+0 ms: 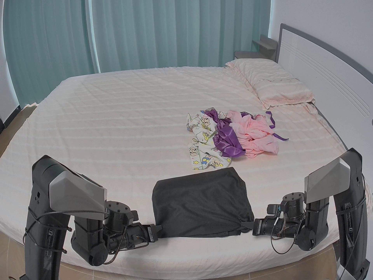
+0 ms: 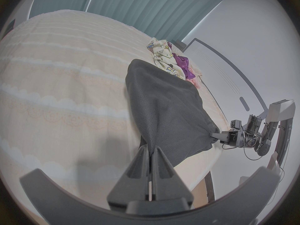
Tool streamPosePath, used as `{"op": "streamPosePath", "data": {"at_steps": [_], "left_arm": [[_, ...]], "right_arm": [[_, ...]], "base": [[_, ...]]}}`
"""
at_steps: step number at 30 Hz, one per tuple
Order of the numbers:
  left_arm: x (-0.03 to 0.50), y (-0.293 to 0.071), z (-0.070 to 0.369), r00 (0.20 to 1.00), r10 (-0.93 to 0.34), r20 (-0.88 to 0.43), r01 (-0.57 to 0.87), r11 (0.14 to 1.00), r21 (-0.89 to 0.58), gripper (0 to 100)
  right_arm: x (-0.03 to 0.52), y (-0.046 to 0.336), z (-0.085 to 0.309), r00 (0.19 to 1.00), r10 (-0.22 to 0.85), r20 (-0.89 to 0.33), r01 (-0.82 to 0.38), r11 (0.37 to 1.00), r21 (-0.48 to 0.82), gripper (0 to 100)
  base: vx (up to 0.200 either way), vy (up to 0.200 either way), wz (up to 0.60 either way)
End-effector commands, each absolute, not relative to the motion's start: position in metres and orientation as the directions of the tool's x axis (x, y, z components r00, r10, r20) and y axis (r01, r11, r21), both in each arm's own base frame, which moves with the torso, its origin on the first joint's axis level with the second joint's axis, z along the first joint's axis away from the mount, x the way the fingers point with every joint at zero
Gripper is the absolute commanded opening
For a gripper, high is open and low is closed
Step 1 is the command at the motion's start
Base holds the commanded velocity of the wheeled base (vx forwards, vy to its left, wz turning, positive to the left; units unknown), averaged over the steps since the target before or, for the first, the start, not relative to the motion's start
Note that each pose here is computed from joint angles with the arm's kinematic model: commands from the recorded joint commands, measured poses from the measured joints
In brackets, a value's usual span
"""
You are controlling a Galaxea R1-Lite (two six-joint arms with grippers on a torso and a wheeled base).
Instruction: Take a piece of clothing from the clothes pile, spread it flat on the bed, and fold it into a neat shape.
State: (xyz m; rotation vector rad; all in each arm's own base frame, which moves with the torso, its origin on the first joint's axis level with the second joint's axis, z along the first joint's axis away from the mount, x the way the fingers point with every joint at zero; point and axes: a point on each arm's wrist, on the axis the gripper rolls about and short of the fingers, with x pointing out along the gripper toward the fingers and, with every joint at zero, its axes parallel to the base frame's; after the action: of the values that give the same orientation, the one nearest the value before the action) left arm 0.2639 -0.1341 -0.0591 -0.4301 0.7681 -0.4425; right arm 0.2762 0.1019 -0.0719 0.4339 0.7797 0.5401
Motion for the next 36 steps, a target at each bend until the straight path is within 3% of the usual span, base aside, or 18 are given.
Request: {"op": "streamPosePath", "data": {"at_steps": [1, 14, 31, 32, 33, 34, 36], "left_arm": [[0.265, -0.133, -0.058, 0.643, -0.523, -0.559, 0.218, 0.825, -0.521, 0], [0.262, -0.13, -0.043, 0.624, -0.512, -0.59, 0.196, 0.834, -0.516, 0], [0.268, -0.121, -0.049, 0.587, -0.474, -0.657, 0.131, 0.856, -0.501, 0], [0.268, -0.121, -0.049, 0.587, -0.474, -0.657, 0.131, 0.856, -0.501, 0], [0.268, -0.122, -0.049, 0.586, -0.475, -0.657, 0.132, 0.856, -0.501, 0], [0.268, -0.122, -0.049, 0.586, -0.475, -0.657, 0.132, 0.856, -0.501, 100], [0.268, -0.122, -0.049, 0.586, -0.475, -0.657, 0.132, 0.856, -0.501, 100]], "right_arm": [[0.274, 0.101, -0.071, 0.587, 0.601, -0.542, -0.295, 0.783, 0.547, 0], [0.255, 0.095, -0.057, 0.547, 0.618, -0.564, -0.354, 0.782, 0.514, 0], [0.257, 0.095, -0.065, 0.515, 0.605, -0.607, -0.333, 0.794, 0.509, 0], [0.257, 0.096, -0.065, 0.515, 0.607, -0.606, -0.335, 0.793, 0.509, 100], [0.257, 0.096, -0.065, 0.515, 0.607, -0.606, -0.335, 0.793, 0.509, 100], [0.258, 0.095, -0.065, 0.516, 0.606, -0.606, -0.334, 0.793, 0.509, 100], [0.258, 0.096, -0.065, 0.519, 0.607, -0.602, -0.336, 0.793, 0.508, 100]], "base": [[0.0, 0.0, 0.0], [0.0, 0.0, 0.0], [0.0, 0.0, 0.0], [0.0, 0.0, 0.0], [0.0, 0.0, 0.0], [0.0, 0.0, 0.0], [0.0, 0.0, 0.0]]}}
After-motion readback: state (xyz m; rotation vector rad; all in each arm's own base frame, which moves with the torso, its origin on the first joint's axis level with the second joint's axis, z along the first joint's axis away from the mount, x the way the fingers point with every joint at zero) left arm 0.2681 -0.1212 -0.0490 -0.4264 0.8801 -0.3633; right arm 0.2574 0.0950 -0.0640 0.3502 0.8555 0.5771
